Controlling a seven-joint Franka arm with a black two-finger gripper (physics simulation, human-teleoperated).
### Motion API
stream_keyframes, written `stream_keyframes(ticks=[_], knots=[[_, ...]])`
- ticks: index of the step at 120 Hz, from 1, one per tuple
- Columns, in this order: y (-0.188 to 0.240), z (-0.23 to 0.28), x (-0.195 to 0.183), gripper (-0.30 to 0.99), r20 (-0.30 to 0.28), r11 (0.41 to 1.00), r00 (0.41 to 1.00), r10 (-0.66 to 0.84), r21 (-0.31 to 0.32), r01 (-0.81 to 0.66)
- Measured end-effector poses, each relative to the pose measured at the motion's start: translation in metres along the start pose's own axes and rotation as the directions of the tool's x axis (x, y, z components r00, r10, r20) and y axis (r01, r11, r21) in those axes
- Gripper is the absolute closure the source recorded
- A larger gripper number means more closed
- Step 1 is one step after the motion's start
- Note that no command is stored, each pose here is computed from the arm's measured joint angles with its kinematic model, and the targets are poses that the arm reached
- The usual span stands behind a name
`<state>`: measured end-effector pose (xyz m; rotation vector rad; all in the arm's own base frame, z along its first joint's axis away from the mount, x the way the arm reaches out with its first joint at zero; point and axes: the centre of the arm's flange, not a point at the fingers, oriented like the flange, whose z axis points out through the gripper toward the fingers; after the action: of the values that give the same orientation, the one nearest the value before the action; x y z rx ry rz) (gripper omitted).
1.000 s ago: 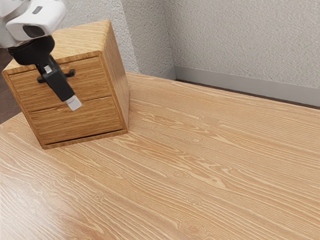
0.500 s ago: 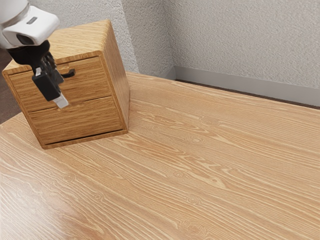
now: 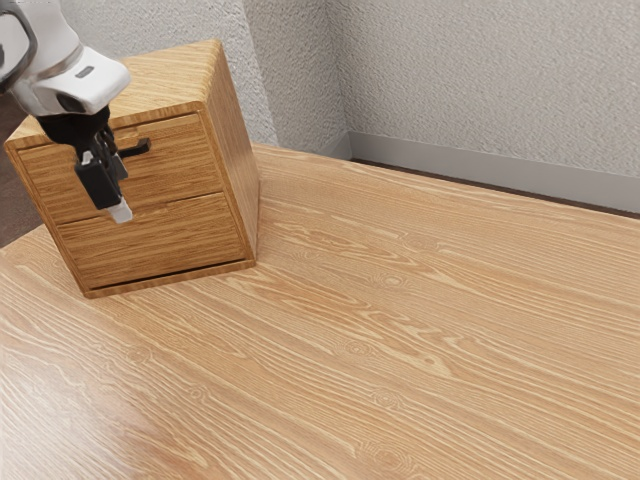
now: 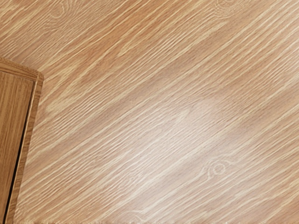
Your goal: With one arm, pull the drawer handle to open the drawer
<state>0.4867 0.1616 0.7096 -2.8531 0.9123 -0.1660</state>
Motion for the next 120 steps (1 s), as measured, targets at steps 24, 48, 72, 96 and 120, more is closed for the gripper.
stream_keyframes(ticks=[24,48,72,96,120], knots=[[-0.015,0.016,0.026,0.00,-0.036,0.999,0.999,0.035,0.022,-0.035],[-0.020,0.008,0.063,0.00,-0.080,0.995,0.993,0.085,0.065,-0.080],[-0.039,0.007,0.058,0.00,-0.083,0.994,0.994,0.067,0.093,-0.060],[-0.087,0.020,0.001,0.00,-0.065,0.993,0.996,-0.053,0.103,0.059],[-0.098,0.034,0.019,0.00,-0.091,0.993,0.995,-0.047,0.101,0.056]])
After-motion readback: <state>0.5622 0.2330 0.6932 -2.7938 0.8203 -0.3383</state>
